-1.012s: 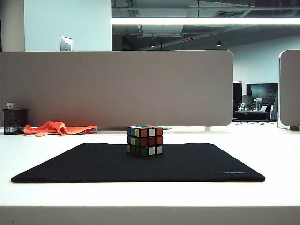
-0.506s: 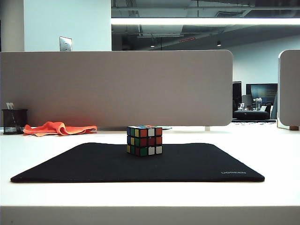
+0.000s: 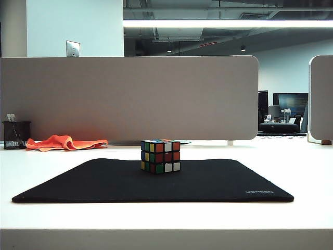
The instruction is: Pick up the cube on the right side of the mouse pad, then place it in the center of the mouse pad.
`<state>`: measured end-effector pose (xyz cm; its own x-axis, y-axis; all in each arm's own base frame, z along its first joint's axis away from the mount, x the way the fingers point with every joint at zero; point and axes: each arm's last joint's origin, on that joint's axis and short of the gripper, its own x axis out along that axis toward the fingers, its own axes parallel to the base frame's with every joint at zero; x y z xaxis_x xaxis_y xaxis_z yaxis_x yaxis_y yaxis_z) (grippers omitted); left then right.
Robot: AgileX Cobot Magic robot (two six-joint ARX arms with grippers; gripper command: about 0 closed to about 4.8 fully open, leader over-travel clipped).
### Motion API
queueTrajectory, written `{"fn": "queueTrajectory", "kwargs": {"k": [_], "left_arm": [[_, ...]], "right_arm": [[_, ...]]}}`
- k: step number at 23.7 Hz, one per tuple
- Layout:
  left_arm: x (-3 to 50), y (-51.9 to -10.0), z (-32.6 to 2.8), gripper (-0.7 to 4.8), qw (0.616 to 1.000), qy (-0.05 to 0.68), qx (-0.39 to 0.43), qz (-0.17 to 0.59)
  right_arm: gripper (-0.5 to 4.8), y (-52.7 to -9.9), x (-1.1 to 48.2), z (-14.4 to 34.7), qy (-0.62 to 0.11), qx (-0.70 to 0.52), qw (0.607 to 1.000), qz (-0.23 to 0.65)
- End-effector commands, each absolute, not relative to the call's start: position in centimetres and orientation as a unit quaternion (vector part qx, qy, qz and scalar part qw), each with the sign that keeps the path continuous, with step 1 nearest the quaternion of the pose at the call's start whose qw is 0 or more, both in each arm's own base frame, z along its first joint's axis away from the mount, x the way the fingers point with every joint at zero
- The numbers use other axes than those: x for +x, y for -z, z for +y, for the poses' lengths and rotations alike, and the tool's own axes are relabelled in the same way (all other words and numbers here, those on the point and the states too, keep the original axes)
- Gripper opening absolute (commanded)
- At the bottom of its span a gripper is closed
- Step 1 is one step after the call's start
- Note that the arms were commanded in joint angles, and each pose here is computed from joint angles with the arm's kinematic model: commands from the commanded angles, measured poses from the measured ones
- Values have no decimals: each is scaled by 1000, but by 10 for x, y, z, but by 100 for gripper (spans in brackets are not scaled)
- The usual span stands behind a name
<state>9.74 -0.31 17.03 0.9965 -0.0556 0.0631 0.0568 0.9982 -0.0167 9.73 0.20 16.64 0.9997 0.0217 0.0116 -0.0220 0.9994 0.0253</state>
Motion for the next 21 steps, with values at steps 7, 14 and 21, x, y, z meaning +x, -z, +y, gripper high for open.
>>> {"fn": "queueTrajectory", "kwargs": {"k": [7, 14, 21], "left_arm": [[97, -172, -3, -6, 999, 25, -7, -35], [97, -172, -3, -6, 999, 25, -7, -35], [97, -172, -3, -6, 999, 26, -7, -35]], "right_arm": [[0, -168, 97, -7, 9, 11, 1000, -20], [0, -168, 97, -7, 14, 11, 1000, -19], [0, -169, 97, -6, 9, 11, 1000, -25]]}}
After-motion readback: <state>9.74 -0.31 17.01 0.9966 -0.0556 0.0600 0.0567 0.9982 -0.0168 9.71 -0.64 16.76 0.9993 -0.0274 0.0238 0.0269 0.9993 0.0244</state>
